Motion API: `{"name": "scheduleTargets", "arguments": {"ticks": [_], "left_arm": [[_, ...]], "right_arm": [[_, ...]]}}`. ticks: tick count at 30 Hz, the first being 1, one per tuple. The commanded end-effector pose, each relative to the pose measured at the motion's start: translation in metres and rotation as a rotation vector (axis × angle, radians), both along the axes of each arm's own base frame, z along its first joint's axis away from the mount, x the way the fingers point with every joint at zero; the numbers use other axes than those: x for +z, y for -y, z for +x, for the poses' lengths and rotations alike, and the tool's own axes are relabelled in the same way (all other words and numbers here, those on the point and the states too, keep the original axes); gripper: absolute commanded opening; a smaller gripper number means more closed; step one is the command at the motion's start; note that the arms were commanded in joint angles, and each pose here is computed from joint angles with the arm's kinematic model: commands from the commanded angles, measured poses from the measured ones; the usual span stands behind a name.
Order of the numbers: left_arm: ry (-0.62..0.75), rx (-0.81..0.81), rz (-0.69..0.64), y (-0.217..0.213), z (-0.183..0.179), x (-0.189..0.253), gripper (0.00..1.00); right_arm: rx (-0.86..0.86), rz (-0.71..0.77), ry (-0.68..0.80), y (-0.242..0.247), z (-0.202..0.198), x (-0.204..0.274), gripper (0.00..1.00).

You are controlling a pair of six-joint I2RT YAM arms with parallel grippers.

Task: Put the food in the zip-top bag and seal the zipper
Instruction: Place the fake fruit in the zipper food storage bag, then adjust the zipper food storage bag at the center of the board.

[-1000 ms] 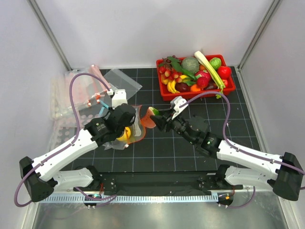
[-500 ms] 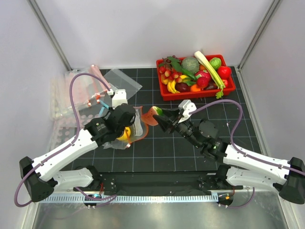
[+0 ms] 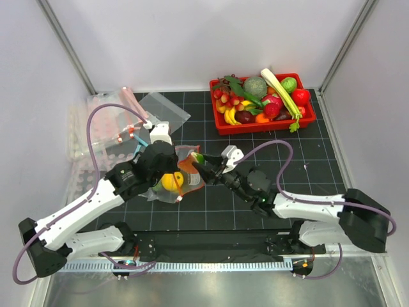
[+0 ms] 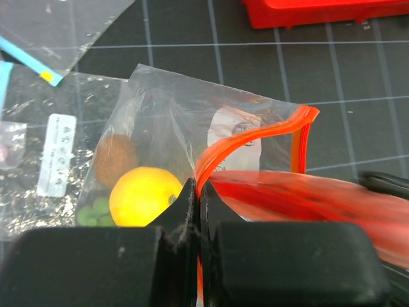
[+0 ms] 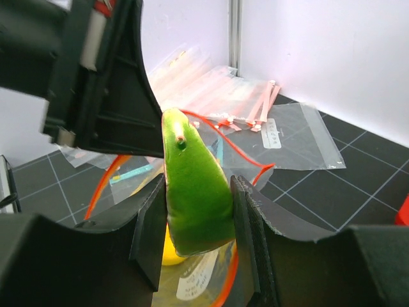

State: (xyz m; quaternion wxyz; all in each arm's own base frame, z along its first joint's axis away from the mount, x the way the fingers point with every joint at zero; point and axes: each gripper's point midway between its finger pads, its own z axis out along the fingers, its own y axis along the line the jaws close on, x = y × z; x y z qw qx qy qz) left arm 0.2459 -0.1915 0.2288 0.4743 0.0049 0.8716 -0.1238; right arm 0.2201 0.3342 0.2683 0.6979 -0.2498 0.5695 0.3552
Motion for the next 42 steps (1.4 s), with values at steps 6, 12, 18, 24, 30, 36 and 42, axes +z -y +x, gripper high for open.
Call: {"name": "scheduleTargets", "arguments": {"ticks": [6,12,18,24,30,36,42], "left_arm": [[0.073,-0.082,-0.133,0.012,-0.007,0.032,0.01],[0.090,0.014,-0.081,-0.007,-0.001,0.029,0.01],[0.079,0.031,-0.049,-0.009,0.002,0.024,0.01],[0.090,0.074,-0.020,-0.018,0.005,0.023,0.01],[0.092,0.119,0.015,-0.027,0.008,0.022,0.01],[0.115,0.191,0.019,-0.042,0.008,0.026,0.00],[0.145,0.252,0.007,-0.057,0.005,0.032,0.00]], "right_arm": [[-0.081,0.116,0.152,-0.015,0.012,0.024,0.01],[-0.116,0.068,0.132,-0.025,0.024,-0.001,0.65],[-0.092,0.060,0.109,-0.020,0.017,0.001,0.84],[-0.102,0.095,0.080,0.004,0.007,0.023,0.80],[-0.224,-0.068,-0.194,0.015,0.022,0.023,0.59],[-0.294,-0.165,-0.395,0.006,0.030,0.001,0.58],[-0.254,-0.196,-0.481,-0.013,0.027,-0.028,0.55]]}}
